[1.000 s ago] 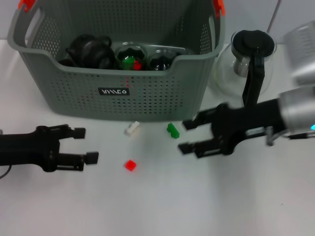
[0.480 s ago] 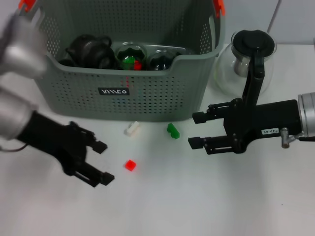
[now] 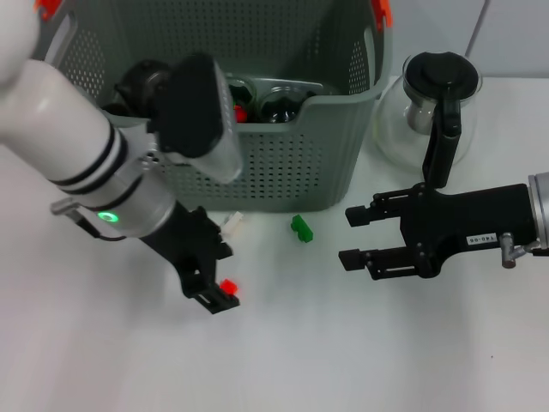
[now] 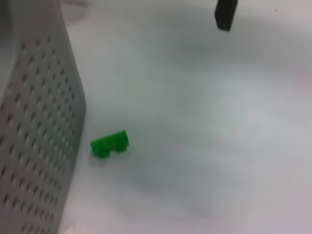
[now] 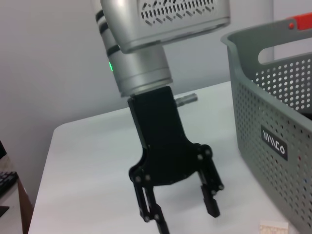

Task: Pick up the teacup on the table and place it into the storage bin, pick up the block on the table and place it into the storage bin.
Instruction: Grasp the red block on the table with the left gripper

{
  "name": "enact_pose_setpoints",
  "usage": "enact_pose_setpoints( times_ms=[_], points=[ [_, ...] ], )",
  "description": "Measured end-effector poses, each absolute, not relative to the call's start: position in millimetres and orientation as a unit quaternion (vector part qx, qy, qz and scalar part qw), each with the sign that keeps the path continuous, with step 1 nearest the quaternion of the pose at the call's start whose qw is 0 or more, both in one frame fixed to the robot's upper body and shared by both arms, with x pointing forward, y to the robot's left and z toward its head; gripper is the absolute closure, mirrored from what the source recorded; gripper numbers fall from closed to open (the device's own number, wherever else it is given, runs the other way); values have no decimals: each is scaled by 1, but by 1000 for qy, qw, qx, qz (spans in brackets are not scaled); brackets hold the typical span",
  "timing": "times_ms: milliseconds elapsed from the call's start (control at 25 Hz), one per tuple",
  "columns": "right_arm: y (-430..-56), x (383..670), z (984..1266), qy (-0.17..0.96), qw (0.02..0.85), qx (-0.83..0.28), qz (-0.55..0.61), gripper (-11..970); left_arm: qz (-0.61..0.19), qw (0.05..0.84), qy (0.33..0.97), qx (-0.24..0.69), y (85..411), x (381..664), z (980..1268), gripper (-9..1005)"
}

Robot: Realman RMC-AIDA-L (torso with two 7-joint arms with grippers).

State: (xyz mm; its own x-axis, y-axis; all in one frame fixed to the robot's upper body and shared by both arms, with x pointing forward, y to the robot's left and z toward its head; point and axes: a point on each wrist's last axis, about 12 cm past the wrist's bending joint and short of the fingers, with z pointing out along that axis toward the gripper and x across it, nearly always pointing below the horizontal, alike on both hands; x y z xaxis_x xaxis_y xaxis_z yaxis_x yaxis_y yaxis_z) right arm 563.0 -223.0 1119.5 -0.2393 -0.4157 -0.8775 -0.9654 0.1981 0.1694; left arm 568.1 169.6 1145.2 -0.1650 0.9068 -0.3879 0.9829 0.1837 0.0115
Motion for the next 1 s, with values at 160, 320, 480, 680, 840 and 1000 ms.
enact_pose_setpoints(
  times_ms=[160,320,480,680,840,1000],
  points=[
    [-225,563,1118,689,357,-503,381,283,-122,165,750,628,166,567,1141,277],
    [-226,562,1117,690,357,-502,381,283,-117,160,742,640,162,563,1137,281],
    [-226,562,1117,691,356,-501,382,283,-101,158,730,658,152,560,1133,294],
    [-226,562,1118,691,355,-499,383,283,-72,155,729,663,149,562,1127,345],
    [-227,562,1118,692,355,-498,383,282,-56,147,729,666,148,562,1122,385],
    [-227,562,1118,691,355,-499,383,282,-55,143,731,665,148,562,1119,397]
  ],
)
